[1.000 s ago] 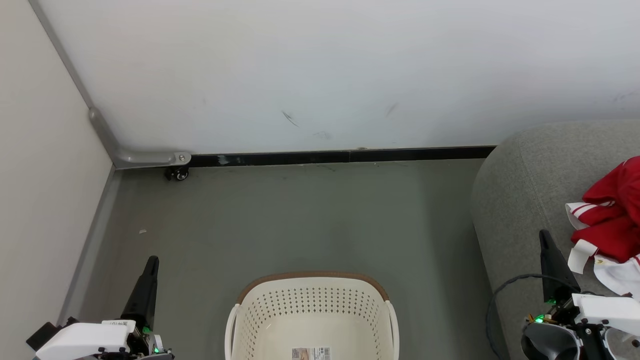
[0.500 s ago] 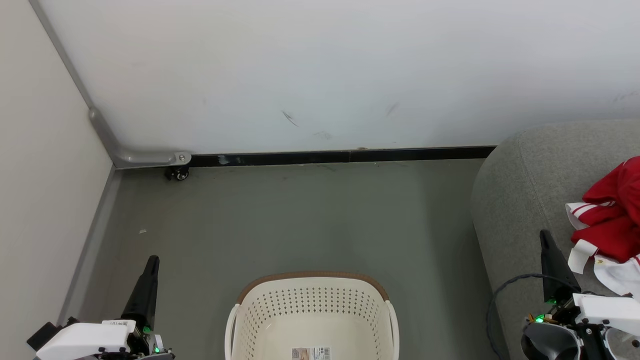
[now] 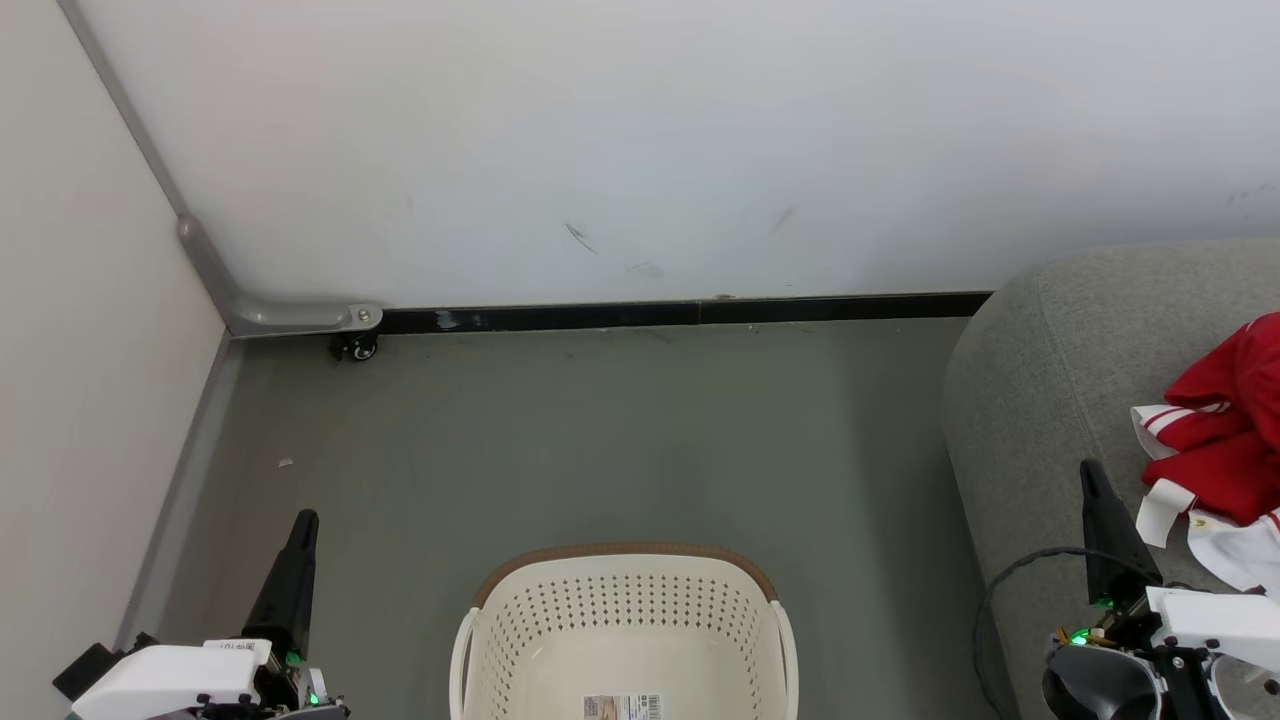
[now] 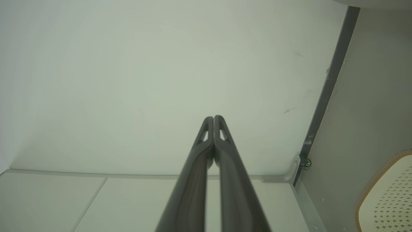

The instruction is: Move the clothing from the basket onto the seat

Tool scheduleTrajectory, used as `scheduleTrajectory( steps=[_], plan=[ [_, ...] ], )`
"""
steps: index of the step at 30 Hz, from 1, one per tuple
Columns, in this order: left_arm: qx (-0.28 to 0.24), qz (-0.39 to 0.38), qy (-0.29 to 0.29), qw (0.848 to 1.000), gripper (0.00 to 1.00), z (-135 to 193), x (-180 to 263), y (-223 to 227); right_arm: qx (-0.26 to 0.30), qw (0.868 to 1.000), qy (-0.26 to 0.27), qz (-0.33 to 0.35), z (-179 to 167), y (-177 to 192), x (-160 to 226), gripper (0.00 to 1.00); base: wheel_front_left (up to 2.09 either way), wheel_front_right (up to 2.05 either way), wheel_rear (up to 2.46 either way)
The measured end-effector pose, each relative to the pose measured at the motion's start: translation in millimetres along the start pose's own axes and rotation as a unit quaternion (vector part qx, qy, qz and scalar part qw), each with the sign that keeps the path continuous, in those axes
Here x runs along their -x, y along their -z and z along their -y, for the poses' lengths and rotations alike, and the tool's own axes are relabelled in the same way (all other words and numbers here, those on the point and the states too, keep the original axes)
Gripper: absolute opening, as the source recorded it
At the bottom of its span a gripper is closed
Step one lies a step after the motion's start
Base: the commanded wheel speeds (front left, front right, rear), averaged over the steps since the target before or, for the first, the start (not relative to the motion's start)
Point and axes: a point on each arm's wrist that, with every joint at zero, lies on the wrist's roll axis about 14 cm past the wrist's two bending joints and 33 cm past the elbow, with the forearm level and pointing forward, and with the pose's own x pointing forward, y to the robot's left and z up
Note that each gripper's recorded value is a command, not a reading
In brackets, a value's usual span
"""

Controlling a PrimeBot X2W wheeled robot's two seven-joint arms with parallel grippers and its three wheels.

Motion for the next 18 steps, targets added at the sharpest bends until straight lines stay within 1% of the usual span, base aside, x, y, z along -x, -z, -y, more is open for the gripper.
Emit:
scheduleTrajectory(
  steps=[18],
  plan=[
    [0.000,0.000,0.001,1.000,0.00,0.5,-0.1,0.2,0.000,1.000,0.000,0.001,-0.1,-0.6,0.0,0.00,0.00,0.00,0.00]
  ],
)
